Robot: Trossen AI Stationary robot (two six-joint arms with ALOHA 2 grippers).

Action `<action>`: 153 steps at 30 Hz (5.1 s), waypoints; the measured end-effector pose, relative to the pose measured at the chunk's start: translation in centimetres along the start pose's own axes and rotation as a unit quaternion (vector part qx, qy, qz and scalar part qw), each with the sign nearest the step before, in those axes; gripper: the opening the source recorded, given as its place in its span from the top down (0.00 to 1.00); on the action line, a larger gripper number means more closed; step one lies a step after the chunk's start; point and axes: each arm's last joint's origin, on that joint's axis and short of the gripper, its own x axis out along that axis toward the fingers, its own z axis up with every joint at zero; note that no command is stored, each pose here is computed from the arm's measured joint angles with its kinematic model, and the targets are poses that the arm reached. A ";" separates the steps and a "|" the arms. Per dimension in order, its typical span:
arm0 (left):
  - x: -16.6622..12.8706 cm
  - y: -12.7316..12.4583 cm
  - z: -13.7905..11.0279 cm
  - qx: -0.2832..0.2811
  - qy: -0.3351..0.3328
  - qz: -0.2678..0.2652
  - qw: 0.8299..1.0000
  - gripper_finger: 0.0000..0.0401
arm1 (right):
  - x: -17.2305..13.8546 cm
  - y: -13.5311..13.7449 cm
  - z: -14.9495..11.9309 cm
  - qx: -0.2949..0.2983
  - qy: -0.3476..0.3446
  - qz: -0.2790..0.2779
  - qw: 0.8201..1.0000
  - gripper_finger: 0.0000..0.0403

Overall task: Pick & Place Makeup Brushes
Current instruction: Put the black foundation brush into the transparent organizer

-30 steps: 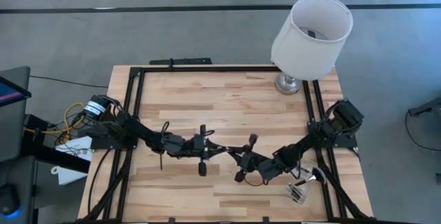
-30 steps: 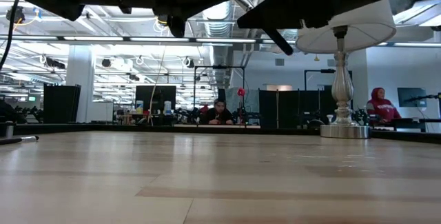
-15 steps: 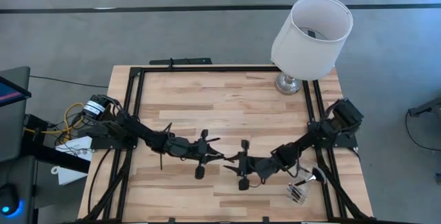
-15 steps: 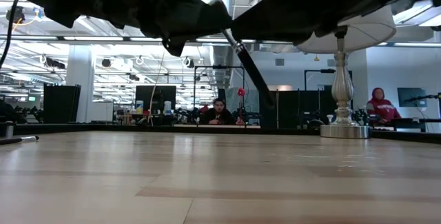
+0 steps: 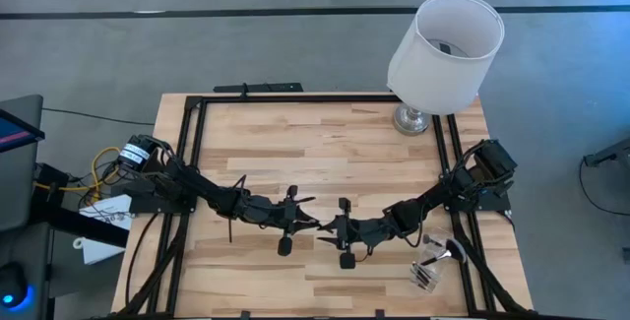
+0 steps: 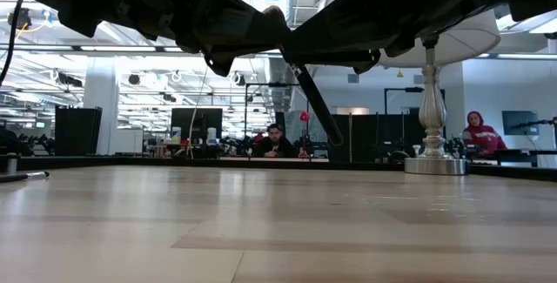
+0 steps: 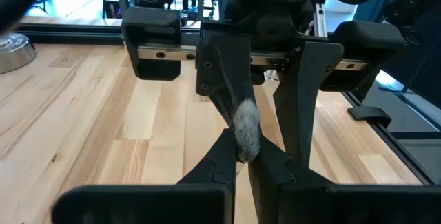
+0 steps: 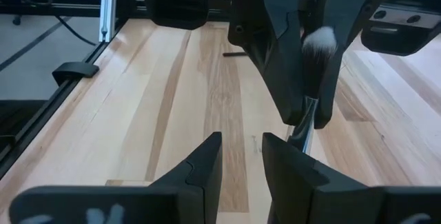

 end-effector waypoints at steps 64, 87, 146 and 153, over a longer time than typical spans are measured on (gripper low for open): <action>0.3 -1.0 0.7 0.026 0.004 -0.013 1.000 0.72 | -2.8 0.2 1.7 -0.022 0.019 -0.029 0.999 0.92; -4.5 -1.9 2.6 -0.022 -0.043 -0.025 0.999 0.73 | -22.8 2.8 -2.7 0.153 -0.022 -0.071 0.985 0.89; -4.3 -1.8 2.3 -0.025 -0.037 -0.016 0.999 0.74 | -28.5 1.5 -8.3 0.280 0.216 -0.093 0.931 0.64; -4.4 -1.8 2.3 -0.023 -0.035 -0.016 0.999 0.74 | -28.6 1.6 -8.0 0.305 0.215 -0.093 0.923 0.54</action>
